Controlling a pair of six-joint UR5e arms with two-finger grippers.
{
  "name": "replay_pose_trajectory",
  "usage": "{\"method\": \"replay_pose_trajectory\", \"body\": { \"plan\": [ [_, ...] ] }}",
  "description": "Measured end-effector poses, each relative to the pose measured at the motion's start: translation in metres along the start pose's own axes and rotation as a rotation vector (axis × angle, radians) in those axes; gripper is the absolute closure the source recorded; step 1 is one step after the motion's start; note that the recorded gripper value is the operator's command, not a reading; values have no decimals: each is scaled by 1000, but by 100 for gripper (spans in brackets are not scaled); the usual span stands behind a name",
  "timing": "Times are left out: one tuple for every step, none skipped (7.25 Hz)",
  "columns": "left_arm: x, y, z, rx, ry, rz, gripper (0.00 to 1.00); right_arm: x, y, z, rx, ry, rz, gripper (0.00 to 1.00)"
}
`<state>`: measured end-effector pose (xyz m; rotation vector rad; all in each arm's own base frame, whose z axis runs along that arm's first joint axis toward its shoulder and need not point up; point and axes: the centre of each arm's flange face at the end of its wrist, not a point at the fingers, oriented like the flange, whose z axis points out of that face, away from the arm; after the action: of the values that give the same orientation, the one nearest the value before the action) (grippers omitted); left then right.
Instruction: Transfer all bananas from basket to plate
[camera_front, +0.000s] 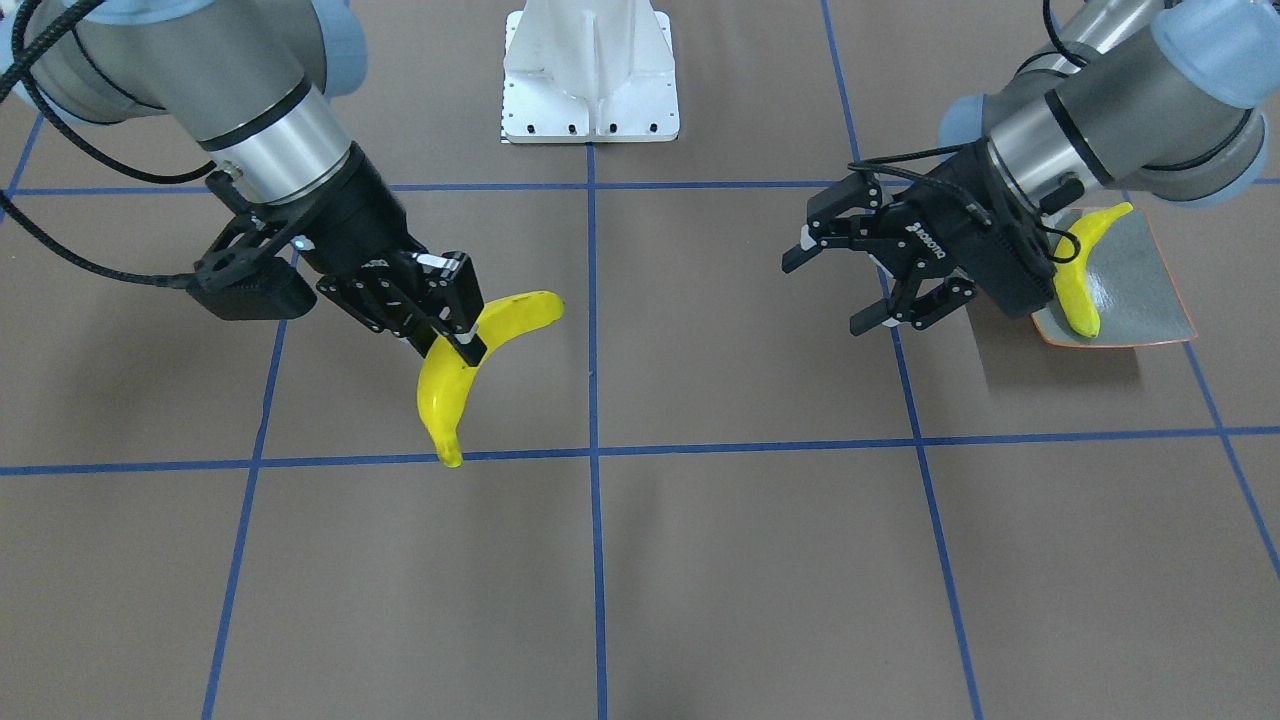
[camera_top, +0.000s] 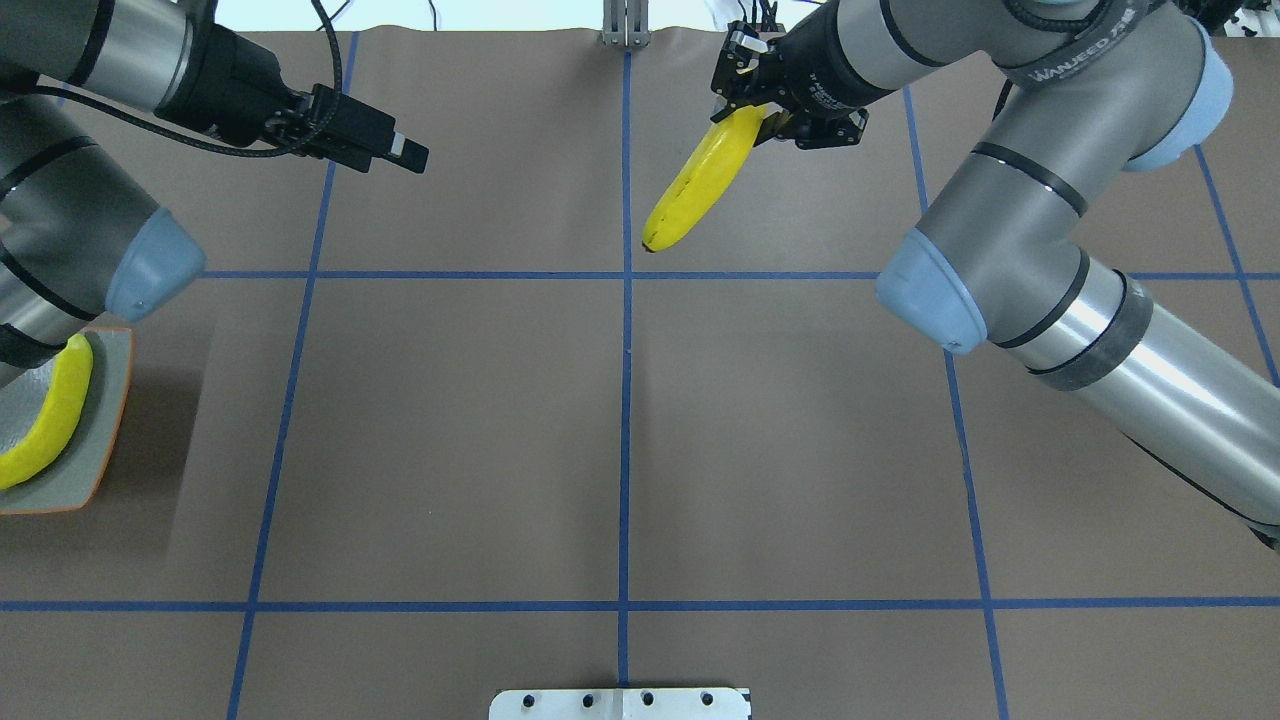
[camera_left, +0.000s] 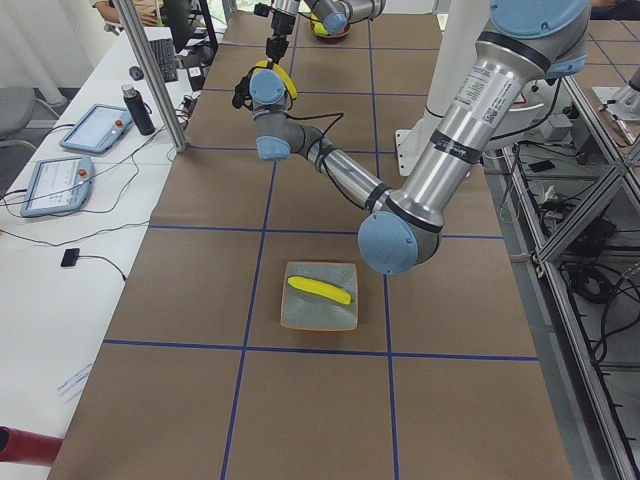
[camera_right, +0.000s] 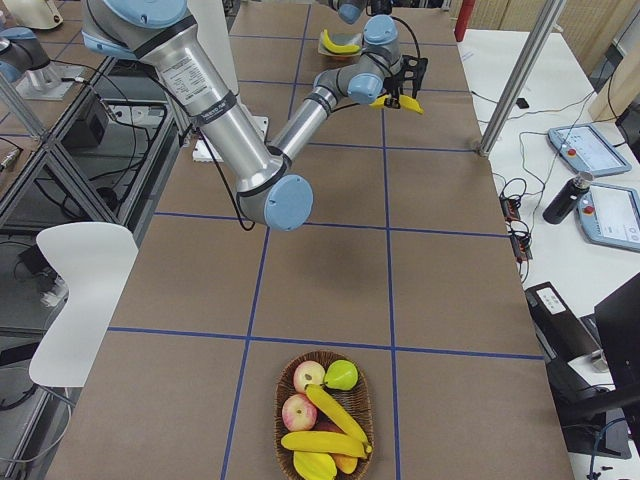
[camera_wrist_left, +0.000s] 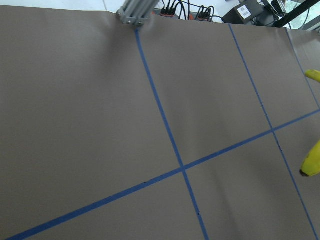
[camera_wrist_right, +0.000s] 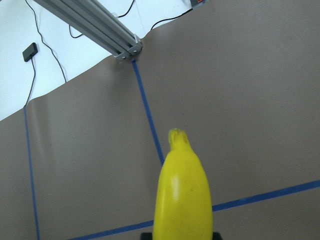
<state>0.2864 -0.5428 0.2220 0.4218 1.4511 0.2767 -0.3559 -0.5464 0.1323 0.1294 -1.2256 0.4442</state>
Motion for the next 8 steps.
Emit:
{"method": "replay_pose_trajectory", "body": {
  "plan": [
    [13,7,8,-5,41,42,0,-14,14,5,-17,-23,15,100],
    [26,16,19,-16,85,82,0,-28,28,8,-36,-43,27,100],
    [39,26,31,-29,127,117,0,-42,41,9,-51,-61,31,100],
    [50,35,41,-39,163,147,0,-53,53,9,-62,-77,31,100],
    [57,41,47,-46,188,166,0,-61,63,9,-71,-88,29,100],
    [62,45,51,-52,202,175,0,-67,72,10,-80,-98,26,100],
    [64,47,53,-54,209,180,0,-72,81,10,-89,-106,21,100],
    [66,48,54,-55,212,182,2,-75,90,10,-95,-115,15,100]
  ]
}}
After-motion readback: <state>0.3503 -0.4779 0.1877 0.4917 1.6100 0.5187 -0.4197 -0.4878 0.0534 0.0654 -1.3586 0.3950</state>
